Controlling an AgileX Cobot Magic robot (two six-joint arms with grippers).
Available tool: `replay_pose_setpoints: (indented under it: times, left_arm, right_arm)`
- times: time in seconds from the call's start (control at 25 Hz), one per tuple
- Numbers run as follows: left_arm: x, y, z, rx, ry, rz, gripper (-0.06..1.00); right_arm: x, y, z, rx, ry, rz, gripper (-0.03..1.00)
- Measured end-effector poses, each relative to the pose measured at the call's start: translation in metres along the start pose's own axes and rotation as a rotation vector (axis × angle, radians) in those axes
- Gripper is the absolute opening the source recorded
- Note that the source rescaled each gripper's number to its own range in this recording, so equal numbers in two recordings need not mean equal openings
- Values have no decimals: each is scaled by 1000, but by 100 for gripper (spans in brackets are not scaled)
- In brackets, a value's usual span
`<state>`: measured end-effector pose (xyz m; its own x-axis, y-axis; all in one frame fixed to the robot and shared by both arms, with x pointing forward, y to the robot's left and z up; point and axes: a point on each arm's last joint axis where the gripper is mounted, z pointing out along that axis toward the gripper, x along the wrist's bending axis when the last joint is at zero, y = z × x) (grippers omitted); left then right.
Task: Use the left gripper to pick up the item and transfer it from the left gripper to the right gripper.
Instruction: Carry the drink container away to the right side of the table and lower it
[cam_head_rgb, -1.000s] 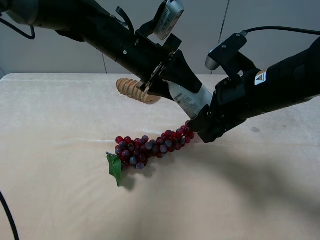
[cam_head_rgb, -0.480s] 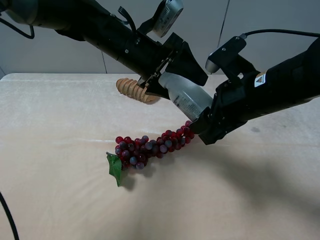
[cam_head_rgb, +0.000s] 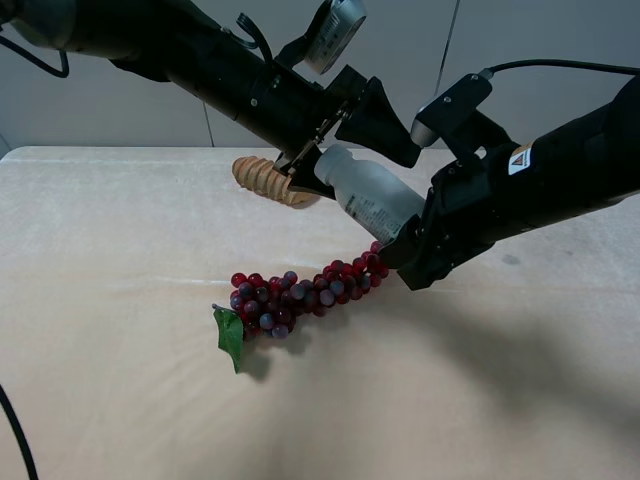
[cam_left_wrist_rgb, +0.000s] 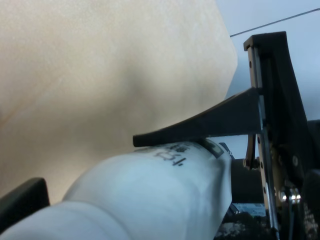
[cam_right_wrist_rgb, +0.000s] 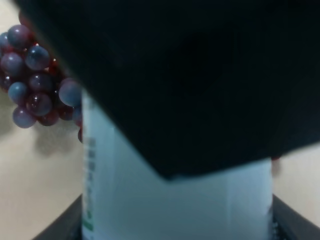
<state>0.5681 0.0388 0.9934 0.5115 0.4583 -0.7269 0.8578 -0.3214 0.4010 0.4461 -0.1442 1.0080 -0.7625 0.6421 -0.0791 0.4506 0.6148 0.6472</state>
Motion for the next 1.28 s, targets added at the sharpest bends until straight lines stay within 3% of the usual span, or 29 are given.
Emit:
replay_pose_setpoints:
  times: [0.4,1.0,1.28]
  left_arm:
    - [1,1,-1,-2,2,-1,100]
    - [23,6,-26,-28,9,-46,100]
    - [29,16,-74,-134,39,-54,100]
  right_arm:
    - [0,0,0,0,0,0,1]
    - [0,0,0,0,1,2,1]
    - [0,0,0,-1,2,7,1]
